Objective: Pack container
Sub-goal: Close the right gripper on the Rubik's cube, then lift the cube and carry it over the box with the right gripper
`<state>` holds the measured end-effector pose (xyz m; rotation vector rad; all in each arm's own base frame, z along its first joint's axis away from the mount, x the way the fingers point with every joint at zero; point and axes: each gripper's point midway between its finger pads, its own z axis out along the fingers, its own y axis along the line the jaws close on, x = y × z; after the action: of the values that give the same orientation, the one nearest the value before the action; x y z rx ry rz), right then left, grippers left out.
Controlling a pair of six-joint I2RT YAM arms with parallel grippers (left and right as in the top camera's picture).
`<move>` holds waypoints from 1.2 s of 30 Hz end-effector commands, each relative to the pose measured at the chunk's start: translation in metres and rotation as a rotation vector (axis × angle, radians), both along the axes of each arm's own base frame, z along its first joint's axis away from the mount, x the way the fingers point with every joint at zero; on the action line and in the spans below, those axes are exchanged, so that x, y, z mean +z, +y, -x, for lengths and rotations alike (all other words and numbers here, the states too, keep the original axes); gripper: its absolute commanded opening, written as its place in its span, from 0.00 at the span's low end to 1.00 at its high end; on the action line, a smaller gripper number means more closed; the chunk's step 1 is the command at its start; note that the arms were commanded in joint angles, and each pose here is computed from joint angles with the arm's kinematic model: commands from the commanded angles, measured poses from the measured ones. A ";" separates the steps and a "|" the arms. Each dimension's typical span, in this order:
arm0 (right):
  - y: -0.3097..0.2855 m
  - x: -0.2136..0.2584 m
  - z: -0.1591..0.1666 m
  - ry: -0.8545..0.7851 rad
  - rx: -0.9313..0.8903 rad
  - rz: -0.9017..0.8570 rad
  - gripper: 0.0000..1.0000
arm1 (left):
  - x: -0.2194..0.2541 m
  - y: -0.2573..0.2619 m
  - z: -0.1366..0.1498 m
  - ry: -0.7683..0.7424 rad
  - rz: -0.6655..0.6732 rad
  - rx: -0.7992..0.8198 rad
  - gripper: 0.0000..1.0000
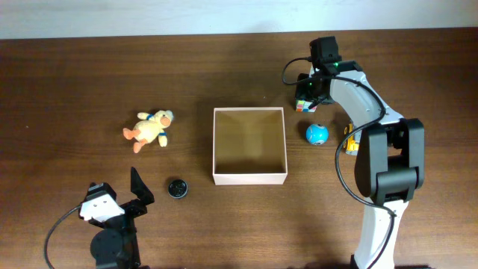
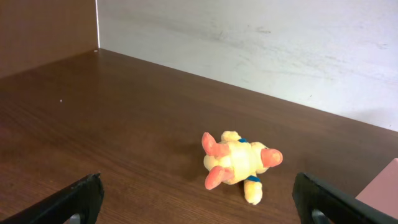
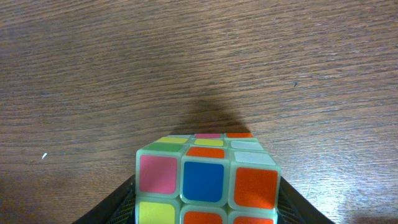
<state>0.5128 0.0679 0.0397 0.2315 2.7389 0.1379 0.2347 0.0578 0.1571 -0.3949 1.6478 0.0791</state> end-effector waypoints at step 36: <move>0.010 0.196 -0.023 -0.202 0.061 0.022 0.53 | 0.000 -0.002 -0.001 -0.002 -0.016 -0.014 0.99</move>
<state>0.5369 0.0689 0.2101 0.1577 2.5877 0.1382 0.2347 0.0578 0.1571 -0.3949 1.6478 0.0791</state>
